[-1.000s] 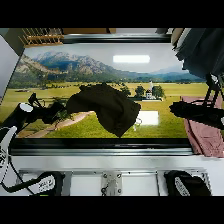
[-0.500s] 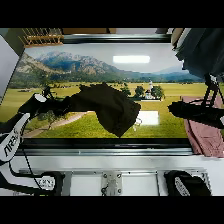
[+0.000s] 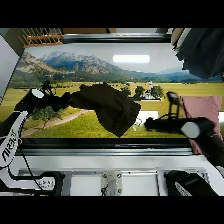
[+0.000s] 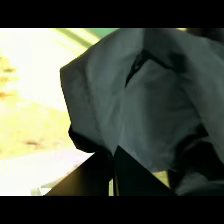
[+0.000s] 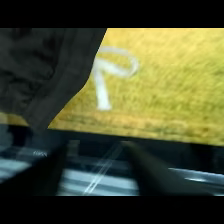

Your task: Fold the clothes and pants, and hang the long-sleeved shirts on hangers.

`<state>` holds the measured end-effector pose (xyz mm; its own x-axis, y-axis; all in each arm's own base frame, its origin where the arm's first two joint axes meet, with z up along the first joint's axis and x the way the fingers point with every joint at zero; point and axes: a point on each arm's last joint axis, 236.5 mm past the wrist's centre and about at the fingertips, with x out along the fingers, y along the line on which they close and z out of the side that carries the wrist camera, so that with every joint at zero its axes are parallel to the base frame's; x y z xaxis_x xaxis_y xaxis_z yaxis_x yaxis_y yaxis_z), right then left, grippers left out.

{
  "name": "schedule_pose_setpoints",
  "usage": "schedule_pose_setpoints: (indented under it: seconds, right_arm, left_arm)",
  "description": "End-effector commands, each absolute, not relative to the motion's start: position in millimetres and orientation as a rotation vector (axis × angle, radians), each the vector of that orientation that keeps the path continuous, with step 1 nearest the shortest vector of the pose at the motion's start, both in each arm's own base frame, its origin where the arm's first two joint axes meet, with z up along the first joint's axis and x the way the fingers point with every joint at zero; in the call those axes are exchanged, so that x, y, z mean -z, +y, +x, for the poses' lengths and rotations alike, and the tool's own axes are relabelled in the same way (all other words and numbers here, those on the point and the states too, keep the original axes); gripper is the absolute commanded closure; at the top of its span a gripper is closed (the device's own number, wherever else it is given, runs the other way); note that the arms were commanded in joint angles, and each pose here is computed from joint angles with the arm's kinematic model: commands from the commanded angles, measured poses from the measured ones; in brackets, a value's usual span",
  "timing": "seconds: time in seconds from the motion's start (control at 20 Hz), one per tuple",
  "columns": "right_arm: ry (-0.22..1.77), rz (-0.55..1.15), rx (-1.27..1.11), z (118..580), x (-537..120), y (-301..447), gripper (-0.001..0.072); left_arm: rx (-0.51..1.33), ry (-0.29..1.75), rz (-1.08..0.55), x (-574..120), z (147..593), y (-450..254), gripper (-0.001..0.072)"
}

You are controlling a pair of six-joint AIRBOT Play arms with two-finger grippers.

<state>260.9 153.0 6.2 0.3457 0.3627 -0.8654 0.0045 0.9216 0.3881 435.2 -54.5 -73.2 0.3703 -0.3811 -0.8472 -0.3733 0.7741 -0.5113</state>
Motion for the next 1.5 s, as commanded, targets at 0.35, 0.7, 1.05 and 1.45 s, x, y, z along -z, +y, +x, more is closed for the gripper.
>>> schedule_pose_setpoints:
  seconds: [0.35, 0.7, 1.05, 1.45]
  right_arm:
    - [1.345, 0.597, -0.259, 250, 98, 284, 0.0141]
    - [1.343, 0.623, -0.231, 260, 109, 289, 0.014]
    - [1.312, 0.639, -0.231, 271, 108, 293, 0.0569]
    - [1.195, 0.245, -0.302, 303, 49, 236, 0.0692]
  left_arm:
    - [0.042, 1.209, -0.71, 54, 432, -58, 0.0704]
    - [0.046, 1.216, -0.713, 54, 430, -59, 0.0704]
    - [0.046, 1.219, -0.713, 54, 429, -60, 0.0704]
    - [0.076, 1.086, -0.684, 1, 439, -56, 0.0705]
